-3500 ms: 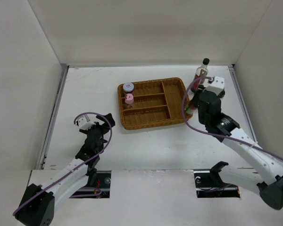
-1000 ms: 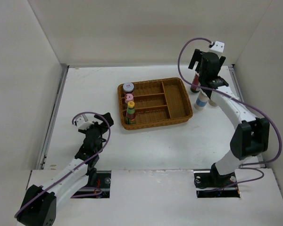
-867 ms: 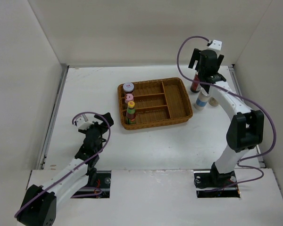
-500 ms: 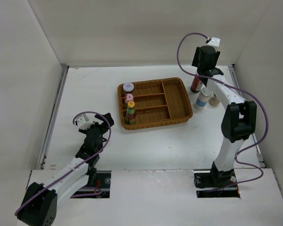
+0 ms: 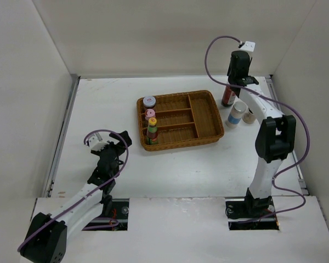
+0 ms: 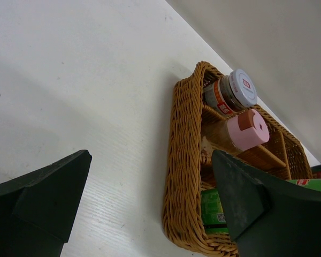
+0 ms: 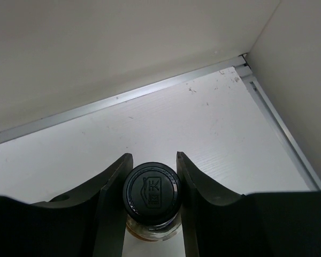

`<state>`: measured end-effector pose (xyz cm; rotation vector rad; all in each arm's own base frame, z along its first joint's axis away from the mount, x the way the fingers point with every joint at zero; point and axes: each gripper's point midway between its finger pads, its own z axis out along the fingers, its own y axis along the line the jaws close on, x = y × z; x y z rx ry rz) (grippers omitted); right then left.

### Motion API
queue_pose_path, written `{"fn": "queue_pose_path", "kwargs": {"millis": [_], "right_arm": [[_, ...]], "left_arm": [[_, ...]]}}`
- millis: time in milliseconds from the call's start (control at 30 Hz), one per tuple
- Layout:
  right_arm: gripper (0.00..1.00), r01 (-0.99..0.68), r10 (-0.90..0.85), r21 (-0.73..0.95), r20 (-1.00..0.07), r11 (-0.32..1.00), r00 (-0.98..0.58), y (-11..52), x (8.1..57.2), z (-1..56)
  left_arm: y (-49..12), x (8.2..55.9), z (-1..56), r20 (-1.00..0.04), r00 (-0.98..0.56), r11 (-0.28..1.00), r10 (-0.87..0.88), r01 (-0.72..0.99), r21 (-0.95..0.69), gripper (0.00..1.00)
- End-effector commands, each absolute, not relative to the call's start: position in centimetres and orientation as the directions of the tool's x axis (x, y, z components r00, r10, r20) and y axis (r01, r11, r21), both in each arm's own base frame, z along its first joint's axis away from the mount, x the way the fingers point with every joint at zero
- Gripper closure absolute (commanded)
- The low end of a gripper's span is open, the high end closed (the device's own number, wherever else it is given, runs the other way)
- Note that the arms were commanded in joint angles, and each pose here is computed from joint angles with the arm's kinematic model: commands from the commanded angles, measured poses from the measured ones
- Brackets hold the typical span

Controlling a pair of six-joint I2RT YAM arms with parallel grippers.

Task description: Organize the condiment bottles

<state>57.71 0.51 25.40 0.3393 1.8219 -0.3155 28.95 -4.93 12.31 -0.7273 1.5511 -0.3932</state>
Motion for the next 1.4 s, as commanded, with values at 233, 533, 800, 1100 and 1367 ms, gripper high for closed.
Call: {"fn": "queue_pose_path", "kwargs": {"millis": [233, 533, 800, 1100, 1367], "right_arm": [[0.72, 0.242, 0.070, 0.113, -0.981, 0.964, 0.180, 7.6, 53.7, 46.9], [0.71, -0.018, 0.164, 0.163, -0.969, 0.986, 0.185, 20.1, 53.1, 46.2], [0.71, -0.126, 0.231, 0.212, -0.959, 0.969, 0.165, 26.1, 53.1, 45.1], [0.71, -0.184, 0.315, 0.290, -0.940, 0.939, 0.130, 29.3, 53.4, 43.7], [0.71, -0.204, 0.346, 0.321, -0.933, 0.925, 0.098, 31.5, 53.9, 41.9]], "left_arm": [[-5.0, 29.1, 12.8, -0.738, 0.041, 0.721, -0.673, -0.188, -0.667, 0.00], [-5.3, 29.1, 12.7, -0.736, 0.035, 0.719, -0.676, -0.185, -0.670, 0.00], [-5.5, 29.0, 12.8, -0.734, 0.030, 0.720, -0.678, -0.174, -0.672, 0.00], [-5.6, 29.0, 12.7, -0.732, 0.026, 0.718, -0.681, -0.173, -0.674, 0.00], [-5.7, 29.0, 12.8, -0.729, 0.025, 0.716, -0.684, -0.170, -0.677, 0.00]]}}
